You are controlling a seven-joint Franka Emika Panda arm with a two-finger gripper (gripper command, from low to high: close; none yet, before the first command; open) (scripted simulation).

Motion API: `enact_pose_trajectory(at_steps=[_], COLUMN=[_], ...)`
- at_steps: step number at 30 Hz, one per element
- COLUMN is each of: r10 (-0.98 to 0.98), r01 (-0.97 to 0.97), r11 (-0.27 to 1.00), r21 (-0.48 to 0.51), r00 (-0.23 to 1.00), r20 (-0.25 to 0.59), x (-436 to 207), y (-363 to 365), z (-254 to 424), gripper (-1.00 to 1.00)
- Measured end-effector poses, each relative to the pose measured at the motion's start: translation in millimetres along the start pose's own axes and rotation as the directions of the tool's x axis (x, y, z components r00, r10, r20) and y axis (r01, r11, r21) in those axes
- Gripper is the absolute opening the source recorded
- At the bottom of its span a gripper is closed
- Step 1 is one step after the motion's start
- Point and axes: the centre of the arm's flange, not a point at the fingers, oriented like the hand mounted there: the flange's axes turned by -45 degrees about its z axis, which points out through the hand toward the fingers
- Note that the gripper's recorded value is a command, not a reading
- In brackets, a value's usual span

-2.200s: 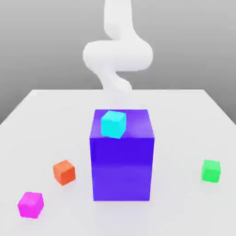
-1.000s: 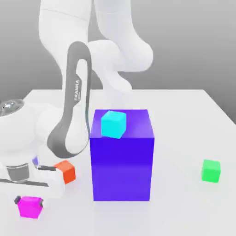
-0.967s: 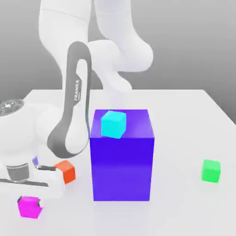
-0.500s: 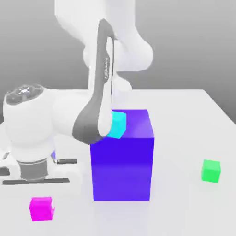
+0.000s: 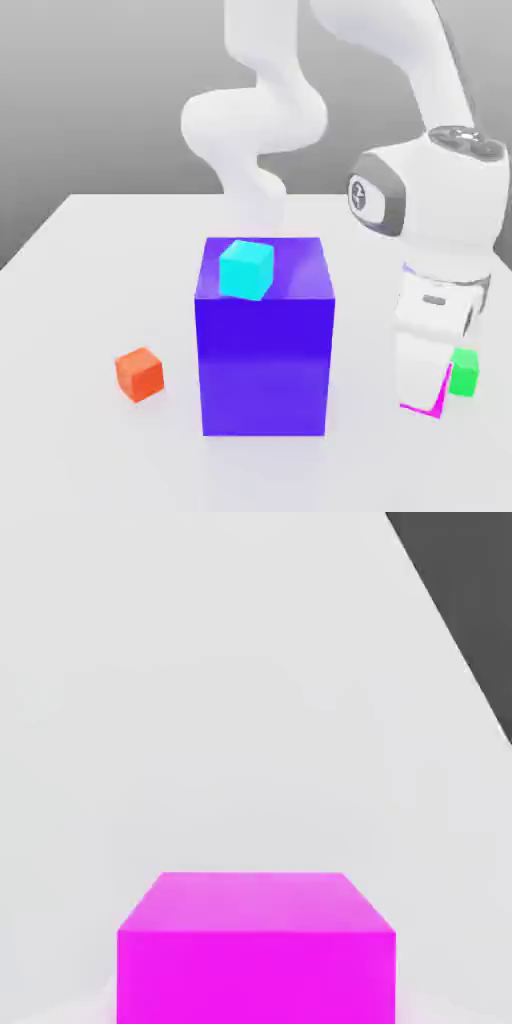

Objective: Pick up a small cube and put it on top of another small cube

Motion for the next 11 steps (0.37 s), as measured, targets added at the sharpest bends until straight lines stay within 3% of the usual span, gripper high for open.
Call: enact_pose_trajectory(at_steps=[3, 4, 7, 8, 11], r10=[-0.326, -0.354, -0.160, -0.148, -0.148], r01=[0.326, 0.354, 0.160, 0.148, 0.148], r11=[0.945, 0.935, 0.987, 0.989, 0.989], r21=[0.011, 0.013, 0.010, 0.010, 0.010], r00=[0.945, 0.935, 0.987, 0.989, 0.989], r20=[0.013, 0.014, 0.017, 0.018, 0.018], x=[46.7, 49.1, 10.3, 6.9, 6.9], y=[-124.3, -136.2, -62.0, -58.0, -58.0], z=[7.4, 14.4, 47.0, 55.9, 55.9], gripper=[-1.00, -1.00, -1.00, 1.00, 1.00])
